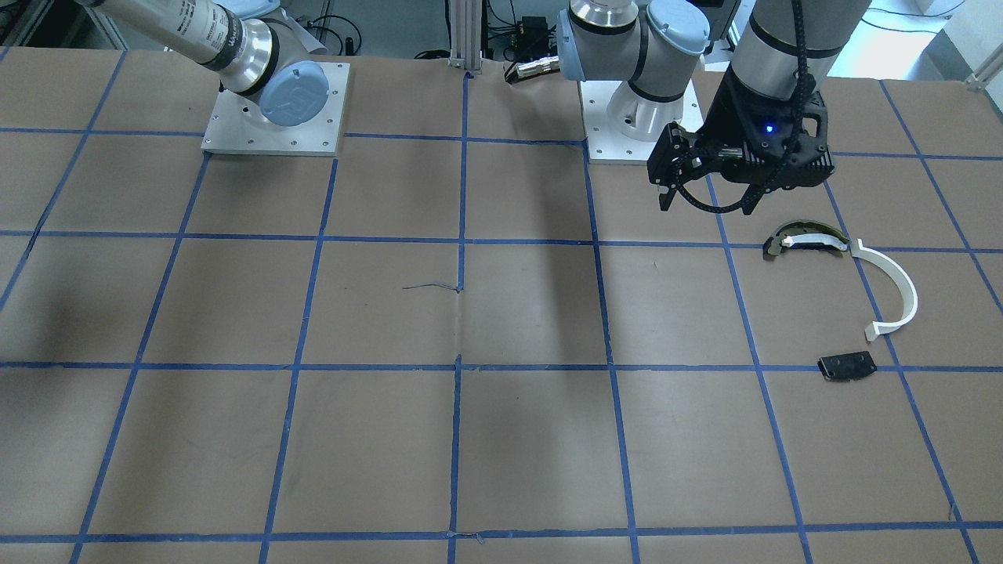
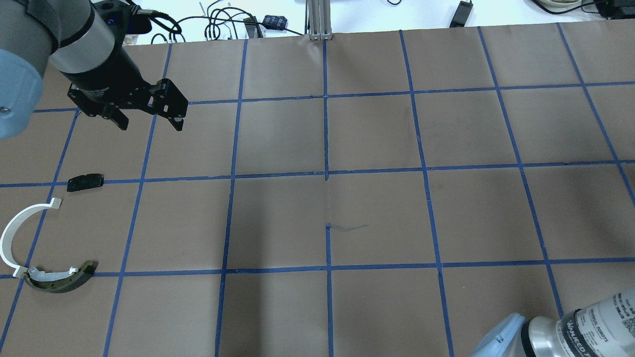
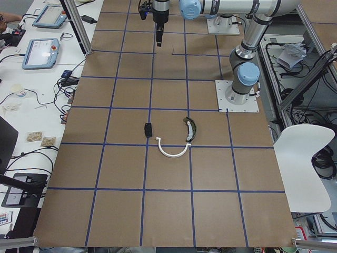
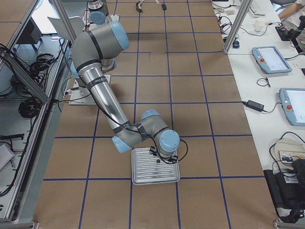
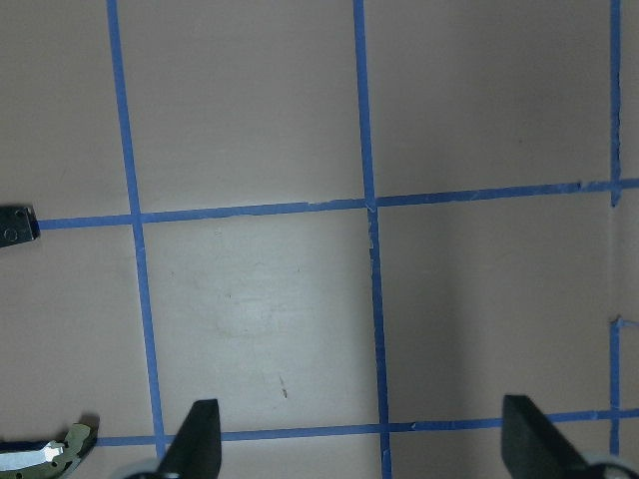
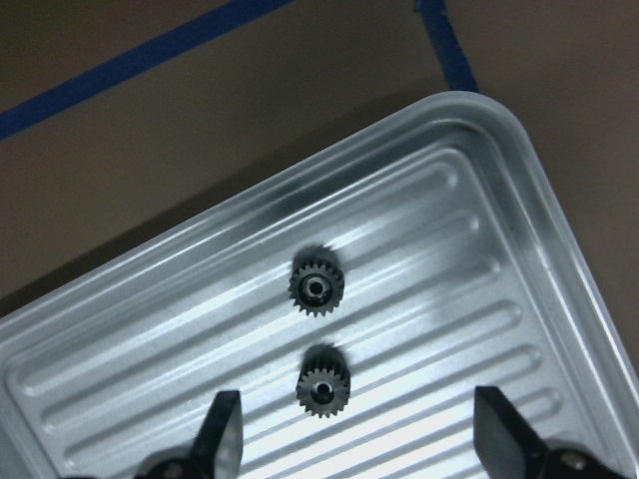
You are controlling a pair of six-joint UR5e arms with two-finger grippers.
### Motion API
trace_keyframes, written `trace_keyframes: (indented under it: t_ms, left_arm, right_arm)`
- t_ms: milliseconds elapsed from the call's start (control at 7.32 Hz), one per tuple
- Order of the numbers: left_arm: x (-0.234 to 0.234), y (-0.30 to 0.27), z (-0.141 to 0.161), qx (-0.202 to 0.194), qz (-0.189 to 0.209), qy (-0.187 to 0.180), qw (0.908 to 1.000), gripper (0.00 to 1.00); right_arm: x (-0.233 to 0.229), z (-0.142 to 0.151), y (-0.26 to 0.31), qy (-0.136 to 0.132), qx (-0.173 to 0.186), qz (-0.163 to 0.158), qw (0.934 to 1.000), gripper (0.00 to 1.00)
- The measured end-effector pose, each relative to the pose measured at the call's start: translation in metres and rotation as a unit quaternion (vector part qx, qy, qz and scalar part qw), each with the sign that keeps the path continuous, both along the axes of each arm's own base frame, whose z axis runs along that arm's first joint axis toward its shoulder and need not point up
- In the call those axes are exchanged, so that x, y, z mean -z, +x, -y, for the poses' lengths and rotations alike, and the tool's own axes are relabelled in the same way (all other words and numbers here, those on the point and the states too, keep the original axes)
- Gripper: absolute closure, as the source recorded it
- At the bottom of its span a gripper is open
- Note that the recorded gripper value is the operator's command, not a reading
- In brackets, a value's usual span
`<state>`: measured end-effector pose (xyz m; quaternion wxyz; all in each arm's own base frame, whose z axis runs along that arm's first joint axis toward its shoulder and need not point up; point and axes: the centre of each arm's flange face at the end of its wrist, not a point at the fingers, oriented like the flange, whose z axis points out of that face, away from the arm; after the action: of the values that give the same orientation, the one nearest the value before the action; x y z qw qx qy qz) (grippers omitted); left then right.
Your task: Place bearing gear from tray to pile
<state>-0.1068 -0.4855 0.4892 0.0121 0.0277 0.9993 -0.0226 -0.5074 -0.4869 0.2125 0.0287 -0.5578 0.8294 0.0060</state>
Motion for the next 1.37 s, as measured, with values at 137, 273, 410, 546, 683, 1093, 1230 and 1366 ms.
trace_keyframes:
  t_ms: [137, 273, 410, 546, 683, 1093, 1230, 1366]
  left_arm:
    - [0.0, 0.0, 0.0, 0.0, 0.0, 0.0, 1.0, 0.0]
    - [0.0, 0.0, 0.0, -0.001, 0.0, 0.0, 1.0, 0.0]
    - [0.0, 0.0, 0.0, -0.003, 0.0, 0.0, 1.0, 0.0]
    - [0.0, 0.0, 0.0, -0.003, 0.0, 0.0, 1.0, 0.0]
    - [0.0, 0.0, 0.0, -0.002, 0.0, 0.0, 1.0, 0.0]
    - [0.0, 0.0, 0.0, -0.001, 0.0, 0.0, 1.0, 0.0]
    - [0.0, 0.0, 0.0, -0.001, -0.001, 0.0, 1.0, 0.0]
    - [0.001, 0.0, 0.0, -0.002, -0.001, 0.0, 1.0, 0.0]
  right_arm:
    - [0.006, 0.0, -0.001, 0.001, 0.001, 0.004, 1.0, 0.22]
    - [0.013, 0.0, 0.0, 0.004, 0.001, 0.008, 1.0, 0.23]
    - [0.019, -0.002, 0.001, 0.008, 0.0, 0.011, 0.9999, 0.28]
    - [0.024, -0.005, 0.001, 0.01, 0.001, 0.012, 0.9999, 0.37]
    - [0.026, -0.007, 0.0, 0.011, 0.002, 0.012, 0.9999, 0.49]
    - [0.028, -0.007, -0.003, 0.007, 0.0, 0.006, 1.0, 0.6]
    - [0.029, -0.007, -0.003, 0.007, -0.001, 0.006, 1.0, 0.63]
    - [0.029, -0.007, -0.003, 0.007, -0.001, 0.006, 1.0, 0.67]
